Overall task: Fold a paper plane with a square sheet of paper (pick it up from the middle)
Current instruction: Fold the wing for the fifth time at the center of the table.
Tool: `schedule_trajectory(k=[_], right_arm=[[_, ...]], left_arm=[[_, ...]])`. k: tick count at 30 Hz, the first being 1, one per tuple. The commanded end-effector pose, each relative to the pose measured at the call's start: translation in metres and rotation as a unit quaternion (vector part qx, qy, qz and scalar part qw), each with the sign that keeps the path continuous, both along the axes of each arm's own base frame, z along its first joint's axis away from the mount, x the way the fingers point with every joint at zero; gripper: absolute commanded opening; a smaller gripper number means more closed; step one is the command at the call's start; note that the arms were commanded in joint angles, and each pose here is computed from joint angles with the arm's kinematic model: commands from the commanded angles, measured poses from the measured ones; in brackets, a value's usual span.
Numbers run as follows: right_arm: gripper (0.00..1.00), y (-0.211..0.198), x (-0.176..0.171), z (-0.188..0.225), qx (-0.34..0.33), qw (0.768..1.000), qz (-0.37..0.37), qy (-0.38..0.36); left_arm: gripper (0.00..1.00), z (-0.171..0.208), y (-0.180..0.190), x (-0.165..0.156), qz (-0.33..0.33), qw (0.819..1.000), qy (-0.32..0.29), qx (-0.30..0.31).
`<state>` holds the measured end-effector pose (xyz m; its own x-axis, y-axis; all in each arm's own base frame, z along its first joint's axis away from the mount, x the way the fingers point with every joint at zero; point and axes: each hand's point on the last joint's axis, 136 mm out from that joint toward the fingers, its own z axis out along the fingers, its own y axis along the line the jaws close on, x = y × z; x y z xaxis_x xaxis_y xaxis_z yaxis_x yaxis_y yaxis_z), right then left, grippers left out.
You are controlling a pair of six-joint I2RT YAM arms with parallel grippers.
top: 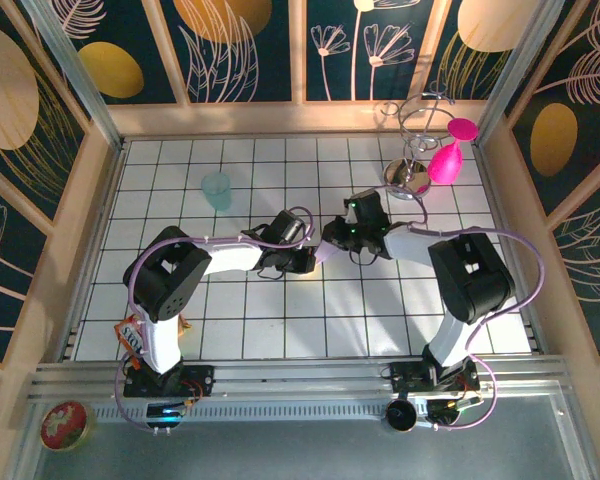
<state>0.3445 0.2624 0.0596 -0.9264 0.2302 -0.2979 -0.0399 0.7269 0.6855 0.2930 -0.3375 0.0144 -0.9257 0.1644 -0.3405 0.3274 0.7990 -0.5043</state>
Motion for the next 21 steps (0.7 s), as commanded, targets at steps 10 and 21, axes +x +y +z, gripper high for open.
schedule_trajectory(k=[10, 21], right_arm=[[0.06, 0.016, -0.02, -0.033, -0.004, 0.999, 0.024, 0.04], [0.06, -0.026, -0.003, -0.059, -0.043, 0.998, -0.017, 0.041]], left_arm=[[0.0, -0.02, 0.017, -0.017, 0.011, 0.999, 0.043, 0.03], [0.0, -0.022, 0.023, -0.022, 0.015, 0.998, 0.052, 0.033]])
